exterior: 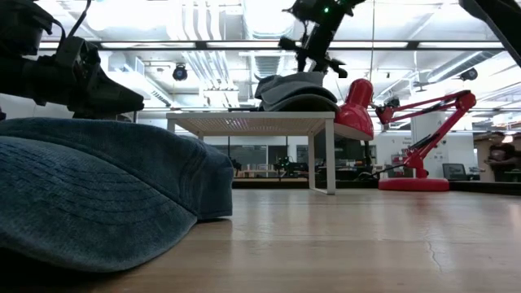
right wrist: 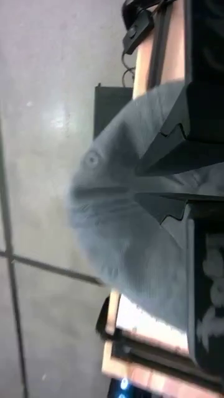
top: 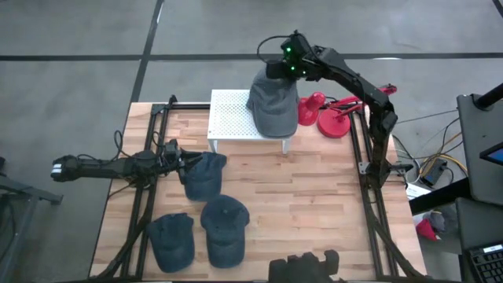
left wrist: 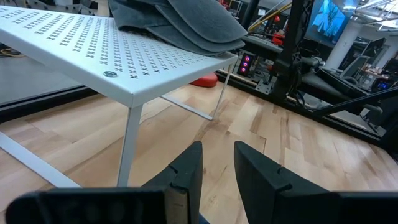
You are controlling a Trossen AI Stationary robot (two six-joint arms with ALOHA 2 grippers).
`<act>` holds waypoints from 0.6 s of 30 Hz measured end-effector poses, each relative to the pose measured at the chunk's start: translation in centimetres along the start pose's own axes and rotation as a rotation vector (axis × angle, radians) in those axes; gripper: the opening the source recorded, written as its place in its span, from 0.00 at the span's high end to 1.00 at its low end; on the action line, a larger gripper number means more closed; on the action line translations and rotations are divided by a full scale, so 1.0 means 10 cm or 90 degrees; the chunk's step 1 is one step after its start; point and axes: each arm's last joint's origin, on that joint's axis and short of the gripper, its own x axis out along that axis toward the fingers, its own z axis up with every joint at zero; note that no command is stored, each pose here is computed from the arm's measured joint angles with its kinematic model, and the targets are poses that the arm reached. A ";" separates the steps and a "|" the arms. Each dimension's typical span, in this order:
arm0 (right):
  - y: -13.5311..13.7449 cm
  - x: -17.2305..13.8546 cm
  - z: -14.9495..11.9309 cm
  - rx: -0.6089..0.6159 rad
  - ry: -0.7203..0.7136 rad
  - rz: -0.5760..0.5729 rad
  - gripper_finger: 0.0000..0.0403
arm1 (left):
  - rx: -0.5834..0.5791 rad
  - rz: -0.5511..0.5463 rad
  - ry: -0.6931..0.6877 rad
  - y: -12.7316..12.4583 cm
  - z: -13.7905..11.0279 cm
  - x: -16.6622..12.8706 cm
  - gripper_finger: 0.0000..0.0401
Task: Pick & Place hat
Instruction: Stack the gray cap on top of the gray cap on the shelf, then put the top blue cap on the shelf
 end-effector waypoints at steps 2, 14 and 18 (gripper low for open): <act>0.01 -0.14 0.04 0.004 -0.017 0.016 0.87 | 0.000 0.000 0.000 0.00 0.00 0.00 0.76; 0.04 -0.99 0.00 -0.083 -0.019 0.139 0.87 | -0.064 -0.001 -0.001 0.00 0.00 0.00 0.76; 0.02 -1.26 -0.16 -0.141 0.018 0.170 0.87 | -0.100 -0.001 -0.002 0.00 0.00 0.00 0.76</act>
